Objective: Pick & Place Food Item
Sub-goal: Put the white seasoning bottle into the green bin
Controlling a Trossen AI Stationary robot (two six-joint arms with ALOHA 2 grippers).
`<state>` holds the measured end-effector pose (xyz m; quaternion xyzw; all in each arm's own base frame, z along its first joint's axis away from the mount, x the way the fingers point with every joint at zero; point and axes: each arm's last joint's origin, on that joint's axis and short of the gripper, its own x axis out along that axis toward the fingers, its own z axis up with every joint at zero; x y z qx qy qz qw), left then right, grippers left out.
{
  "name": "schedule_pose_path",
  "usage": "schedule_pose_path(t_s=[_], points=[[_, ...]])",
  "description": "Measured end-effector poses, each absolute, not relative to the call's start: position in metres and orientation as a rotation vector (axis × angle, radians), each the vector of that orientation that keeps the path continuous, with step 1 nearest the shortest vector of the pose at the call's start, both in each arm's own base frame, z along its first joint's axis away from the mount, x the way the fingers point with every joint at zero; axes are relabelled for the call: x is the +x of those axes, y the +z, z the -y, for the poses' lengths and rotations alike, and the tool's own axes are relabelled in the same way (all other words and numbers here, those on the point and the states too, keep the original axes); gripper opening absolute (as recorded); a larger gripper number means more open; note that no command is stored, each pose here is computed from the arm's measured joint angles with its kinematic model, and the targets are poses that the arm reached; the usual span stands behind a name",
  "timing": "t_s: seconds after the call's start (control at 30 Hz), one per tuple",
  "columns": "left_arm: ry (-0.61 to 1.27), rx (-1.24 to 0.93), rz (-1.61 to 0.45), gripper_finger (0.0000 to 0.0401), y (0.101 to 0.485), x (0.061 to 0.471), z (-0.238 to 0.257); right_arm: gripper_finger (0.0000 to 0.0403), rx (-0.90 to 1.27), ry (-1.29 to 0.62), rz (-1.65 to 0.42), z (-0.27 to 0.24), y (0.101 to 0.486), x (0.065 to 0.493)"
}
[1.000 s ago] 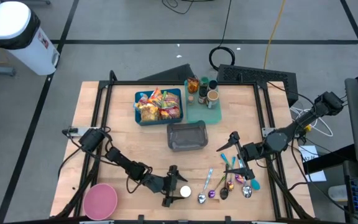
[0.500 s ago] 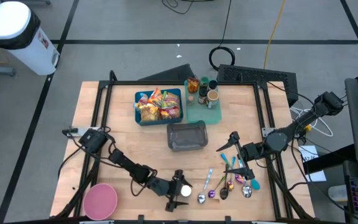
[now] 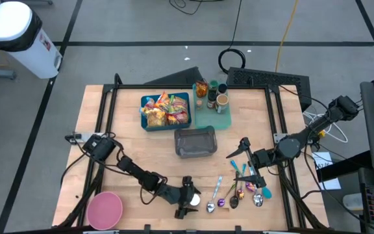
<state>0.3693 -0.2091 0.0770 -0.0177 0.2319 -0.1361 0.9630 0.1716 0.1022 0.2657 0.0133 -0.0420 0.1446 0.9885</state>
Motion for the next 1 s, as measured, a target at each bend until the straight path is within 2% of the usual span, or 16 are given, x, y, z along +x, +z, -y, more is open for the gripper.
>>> schedule_pose_path(t_s=[0.27, 0.37, 0.47, 0.7, 0.87, 1.0], points=[[-0.296, 0.068, -0.496, 0.0367, 0.074, 0.366, 0.212, 0.0377, 0.026, 0.291, 0.084, -0.102, 0.266, 0.172], [-0.294, 0.071, -0.496, 0.0354, 0.074, 0.366, 0.212, 0.0377, 0.026, 0.291, 0.084, -0.102, 0.266, 0.172], [-0.294, 0.077, -0.498, 0.0319, 0.074, 0.366, 0.211, 0.0377, 0.026, 0.291, 0.084, -0.102, 0.266, 0.172], [-0.289, 0.072, -0.499, 0.0202, 0.074, 0.368, 0.208, 0.0377, 0.026, 0.291, 0.083, -0.102, 0.265, 0.172], [-0.243, 0.003, -0.507, 0.0202, 0.087, 0.371, 0.197, 0.0377, 0.029, 0.291, 0.082, -0.102, 0.265, 0.172], [-0.181, -0.065, -0.525, 0.0202, 0.12, 0.372, 0.182, 0.0377, 0.033, 0.291, 0.08, -0.102, 0.265, 0.172]])
